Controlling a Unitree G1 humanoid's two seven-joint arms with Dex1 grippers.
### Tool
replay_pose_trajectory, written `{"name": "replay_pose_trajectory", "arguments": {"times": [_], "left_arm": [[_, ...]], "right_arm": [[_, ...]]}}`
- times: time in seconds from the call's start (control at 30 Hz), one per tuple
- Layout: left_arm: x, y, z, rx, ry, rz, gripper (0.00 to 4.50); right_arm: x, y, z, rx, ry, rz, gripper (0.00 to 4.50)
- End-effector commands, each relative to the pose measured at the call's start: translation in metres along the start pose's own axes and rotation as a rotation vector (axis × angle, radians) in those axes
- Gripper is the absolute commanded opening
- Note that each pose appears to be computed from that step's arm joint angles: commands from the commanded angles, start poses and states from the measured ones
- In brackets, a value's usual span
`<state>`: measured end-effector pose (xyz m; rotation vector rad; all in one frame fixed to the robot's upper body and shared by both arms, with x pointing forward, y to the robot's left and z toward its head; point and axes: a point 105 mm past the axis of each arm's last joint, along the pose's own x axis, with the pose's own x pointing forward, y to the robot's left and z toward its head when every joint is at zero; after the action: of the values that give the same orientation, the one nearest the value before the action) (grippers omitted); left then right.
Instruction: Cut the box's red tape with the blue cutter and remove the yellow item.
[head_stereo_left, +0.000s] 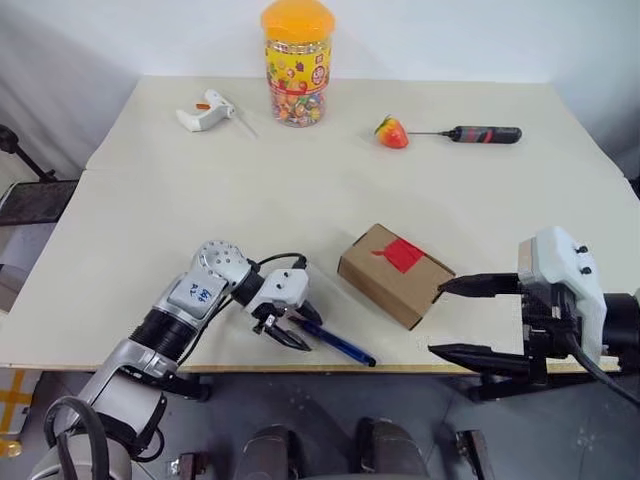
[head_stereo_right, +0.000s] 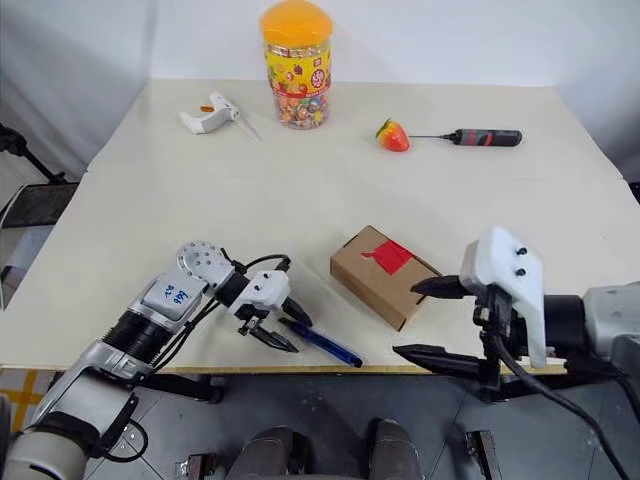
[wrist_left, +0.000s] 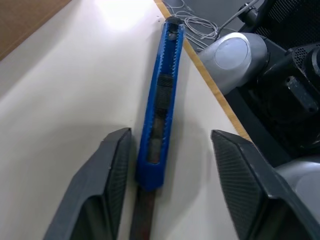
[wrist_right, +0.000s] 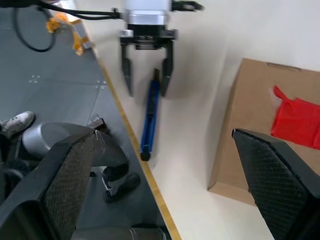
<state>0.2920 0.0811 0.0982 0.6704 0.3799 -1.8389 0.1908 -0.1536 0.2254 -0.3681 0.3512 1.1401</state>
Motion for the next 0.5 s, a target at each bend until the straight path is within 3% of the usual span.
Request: {"name": "replay_pose_trajectory", "arguments": {"times": [0.03, 0.27, 0.4, 0.5], "left_arm": [[0.0108, -0.0150, -0.0276, -0.108, 0.072, -0.081, 2.74], [0.0127, -0.0160, -0.0287, -0.110, 0.078, -0.090, 2.74], [0.0127, -0.0156, -0.0288, -0.103, 0.082, -0.089, 1.87], [0.0129, -0.0162, -0.0291, -0.113, 0.083, -0.098, 1.87]], "right_arm": [[-0.0074, 0.0014, 0.0035, -0.061, -0.004, -0.009, 4.50], [-0.0141, -0.0032, -0.0055, -0.053, 0.028, -0.037, 4.50], [-0.0148, -0.0044, -0.0061, -0.058, 0.031, -0.042, 4.50], [-0.0147, -0.0054, -0.0062, -0.059, 0.031, -0.046, 4.50]]}}
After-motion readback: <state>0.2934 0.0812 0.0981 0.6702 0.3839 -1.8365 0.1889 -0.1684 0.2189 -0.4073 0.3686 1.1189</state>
